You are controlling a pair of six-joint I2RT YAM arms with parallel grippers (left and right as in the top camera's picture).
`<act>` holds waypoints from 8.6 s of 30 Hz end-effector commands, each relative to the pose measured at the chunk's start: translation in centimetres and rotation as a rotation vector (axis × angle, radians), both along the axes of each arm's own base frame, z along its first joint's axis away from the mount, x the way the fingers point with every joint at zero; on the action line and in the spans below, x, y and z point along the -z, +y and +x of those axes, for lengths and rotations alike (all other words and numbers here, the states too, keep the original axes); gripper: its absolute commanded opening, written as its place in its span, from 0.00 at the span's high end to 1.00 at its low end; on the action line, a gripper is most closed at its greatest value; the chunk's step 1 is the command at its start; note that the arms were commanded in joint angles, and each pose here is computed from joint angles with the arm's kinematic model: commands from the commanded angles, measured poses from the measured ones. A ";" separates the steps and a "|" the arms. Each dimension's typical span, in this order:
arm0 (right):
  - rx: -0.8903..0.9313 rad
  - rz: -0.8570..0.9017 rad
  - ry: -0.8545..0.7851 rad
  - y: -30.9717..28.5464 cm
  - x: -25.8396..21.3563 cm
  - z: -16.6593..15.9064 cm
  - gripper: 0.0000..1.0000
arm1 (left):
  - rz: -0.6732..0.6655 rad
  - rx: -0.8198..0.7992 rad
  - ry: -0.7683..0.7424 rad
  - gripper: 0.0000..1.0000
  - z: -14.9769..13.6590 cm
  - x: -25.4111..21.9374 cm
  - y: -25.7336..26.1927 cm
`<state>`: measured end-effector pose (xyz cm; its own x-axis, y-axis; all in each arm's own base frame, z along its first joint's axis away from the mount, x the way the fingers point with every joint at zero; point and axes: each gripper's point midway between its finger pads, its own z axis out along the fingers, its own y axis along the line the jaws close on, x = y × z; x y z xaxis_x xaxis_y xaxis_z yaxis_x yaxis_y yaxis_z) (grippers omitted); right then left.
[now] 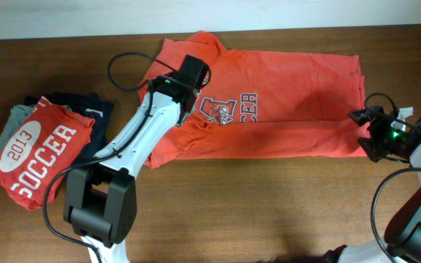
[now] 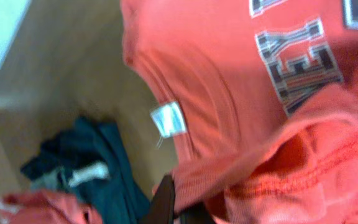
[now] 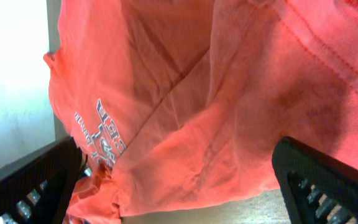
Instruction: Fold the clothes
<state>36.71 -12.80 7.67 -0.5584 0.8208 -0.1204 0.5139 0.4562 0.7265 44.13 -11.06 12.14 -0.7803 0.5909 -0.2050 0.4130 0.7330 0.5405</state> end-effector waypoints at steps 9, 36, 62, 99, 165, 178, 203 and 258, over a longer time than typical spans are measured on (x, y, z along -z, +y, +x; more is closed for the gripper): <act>-0.008 -0.021 -0.016 -0.4 -0.3 0.3 0.01 | -0.036 0.088 -0.079 0.98 4.0 -1.6 1.9; -0.013 -0.007 -0.015 -0.1 -0.3 0.2 0.01 | -0.136 0.088 -0.182 0.40 6.6 -3.0 1.4; -0.085 -0.095 0.038 -0.1 1.0 -1.3 0.01 | -0.519 -0.502 0.333 0.35 -6.6 8.2 4.7; -0.064 -0.229 0.140 -2.1 2.6 -2.6 0.58 | -0.710 -0.428 0.279 0.99 -4.7 10.9 5.7; 0.255 -0.382 0.567 -8.5 8.3 -8.0 0.96 | -0.599 -0.467 0.249 0.99 -4.8 11.2 7.9; 0.299 -0.326 0.577 -10.1 7.3 -9.3 0.96 | -0.599 -0.481 0.239 0.99 -4.6 10.9 8.6; 0.057 -0.297 0.260 -8.2 -1.8 -3.3 0.41 | -0.737 -0.094 0.020 0.55 1.3 -1.6 3.3; -0.880 -0.213 -0.323 40.2 7.9 10.2 0.37 | -0.775 -0.125 0.247 0.65 2.2 12.1 1.0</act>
